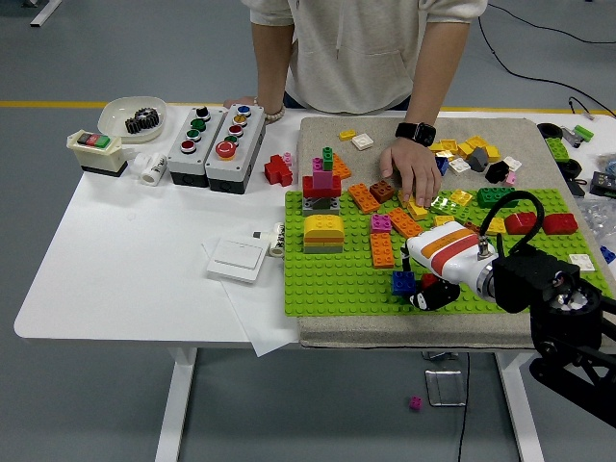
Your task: Pick up the brick,pile it on top of brick,press brick,pick up the brick,pile it on top of brick,press brick
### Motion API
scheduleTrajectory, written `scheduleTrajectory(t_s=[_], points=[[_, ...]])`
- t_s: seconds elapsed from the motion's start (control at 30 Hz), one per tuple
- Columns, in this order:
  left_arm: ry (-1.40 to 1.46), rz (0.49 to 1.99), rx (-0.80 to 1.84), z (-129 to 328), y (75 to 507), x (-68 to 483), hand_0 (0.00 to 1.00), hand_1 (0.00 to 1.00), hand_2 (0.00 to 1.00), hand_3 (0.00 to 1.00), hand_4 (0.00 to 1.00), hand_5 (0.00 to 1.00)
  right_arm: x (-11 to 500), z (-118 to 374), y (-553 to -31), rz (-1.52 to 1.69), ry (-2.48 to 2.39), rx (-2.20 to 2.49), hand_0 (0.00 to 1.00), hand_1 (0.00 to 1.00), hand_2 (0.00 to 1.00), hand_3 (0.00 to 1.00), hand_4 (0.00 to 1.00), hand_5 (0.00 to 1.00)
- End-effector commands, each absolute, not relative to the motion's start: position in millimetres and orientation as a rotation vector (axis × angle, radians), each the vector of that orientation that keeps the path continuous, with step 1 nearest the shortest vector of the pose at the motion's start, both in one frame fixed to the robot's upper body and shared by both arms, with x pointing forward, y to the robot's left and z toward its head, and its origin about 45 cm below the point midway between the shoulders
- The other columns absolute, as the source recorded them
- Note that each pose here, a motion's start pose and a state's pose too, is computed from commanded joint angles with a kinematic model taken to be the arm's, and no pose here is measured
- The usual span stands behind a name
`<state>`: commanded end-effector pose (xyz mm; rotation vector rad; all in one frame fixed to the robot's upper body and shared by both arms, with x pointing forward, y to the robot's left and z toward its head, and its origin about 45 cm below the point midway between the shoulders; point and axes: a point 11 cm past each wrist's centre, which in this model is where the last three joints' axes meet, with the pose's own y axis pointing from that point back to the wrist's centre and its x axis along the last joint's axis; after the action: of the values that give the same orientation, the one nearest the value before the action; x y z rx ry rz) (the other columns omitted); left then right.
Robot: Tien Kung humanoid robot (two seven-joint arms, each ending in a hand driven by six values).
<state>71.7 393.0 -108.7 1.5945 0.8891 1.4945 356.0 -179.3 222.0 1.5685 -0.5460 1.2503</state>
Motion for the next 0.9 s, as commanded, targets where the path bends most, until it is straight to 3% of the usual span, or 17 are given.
scheduleTrajectory(t_s=[0.9], points=[[0.888, 1.492, 1.595, -108.6, 392.3, 72.5, 0.762, 0.724, 0.732, 0.587, 0.642, 0.66, 358.4, 214.8, -182.9, 1.281, -0.463, 1.539, 0.107, 0.02, 0.112, 0.466, 0.766, 0.352]])
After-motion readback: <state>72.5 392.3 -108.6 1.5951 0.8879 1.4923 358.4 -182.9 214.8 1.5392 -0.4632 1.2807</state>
